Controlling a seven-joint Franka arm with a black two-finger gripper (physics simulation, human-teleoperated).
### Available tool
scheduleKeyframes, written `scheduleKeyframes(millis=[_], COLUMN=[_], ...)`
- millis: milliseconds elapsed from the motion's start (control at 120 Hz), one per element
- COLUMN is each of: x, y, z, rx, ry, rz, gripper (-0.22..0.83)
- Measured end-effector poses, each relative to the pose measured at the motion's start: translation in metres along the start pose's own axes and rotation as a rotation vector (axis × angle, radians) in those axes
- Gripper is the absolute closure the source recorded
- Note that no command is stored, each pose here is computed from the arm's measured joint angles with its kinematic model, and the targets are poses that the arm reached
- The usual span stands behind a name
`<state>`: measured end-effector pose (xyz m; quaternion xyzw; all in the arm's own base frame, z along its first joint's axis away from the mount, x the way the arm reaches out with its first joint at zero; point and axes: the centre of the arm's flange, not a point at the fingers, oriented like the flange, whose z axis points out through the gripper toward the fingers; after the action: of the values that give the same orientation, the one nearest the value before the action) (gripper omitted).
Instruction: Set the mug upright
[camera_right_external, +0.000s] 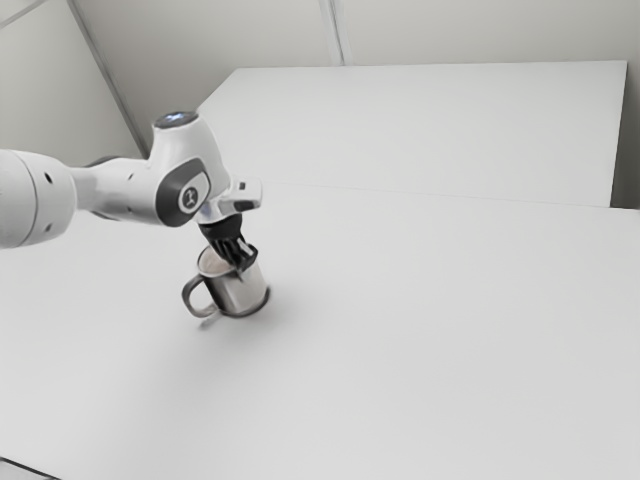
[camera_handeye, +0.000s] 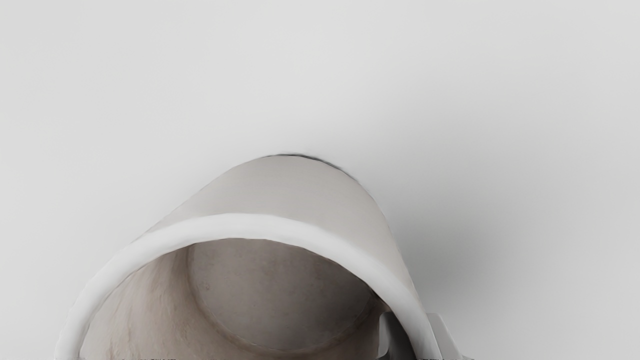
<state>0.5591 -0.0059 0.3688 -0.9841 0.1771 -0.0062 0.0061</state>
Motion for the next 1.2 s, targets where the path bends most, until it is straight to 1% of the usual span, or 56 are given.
scheduleKeyframes(millis=[67, 158, 225, 333, 408, 508, 642, 725, 850, 950, 1067, 1200], x=[-0.001, -0.001, 0.000, 0.002, 0.015, 0.030, 0.040, 0.038, 0.027, 0.019, 0.014, 0.008], y=[0.001, 0.003, 0.004, 0.002, -0.006, -0.018, -0.031, -0.035, -0.041, -0.042, -0.040, -0.041], z=[0.007, 0.012, 0.009, -0.016, -0.053, -0.108, -0.183, -0.219, -0.260, -0.276, -0.276, -0.277], rx=[-0.007, -0.012, -0.011, -0.001, 0.005, 0.011, 0.017, 0.015, 0.013, 0.013, 0.007, -0.005], ry=[-0.009, -0.014, -0.007, 0.034, 0.076, 0.119, 0.166, 0.173, 0.169, 0.150, 0.111, 0.089], rz=[-0.026, -0.056, -0.076, -0.108, -0.134, -0.164, -0.197, -0.214, -0.242, -0.255, -0.259, -0.262], gripper=[0.65, 0.44, 0.32, 0.19, 0.14, 0.08, 0.05, 0.03, 0.02, 0.01, 0.01, 0.00])
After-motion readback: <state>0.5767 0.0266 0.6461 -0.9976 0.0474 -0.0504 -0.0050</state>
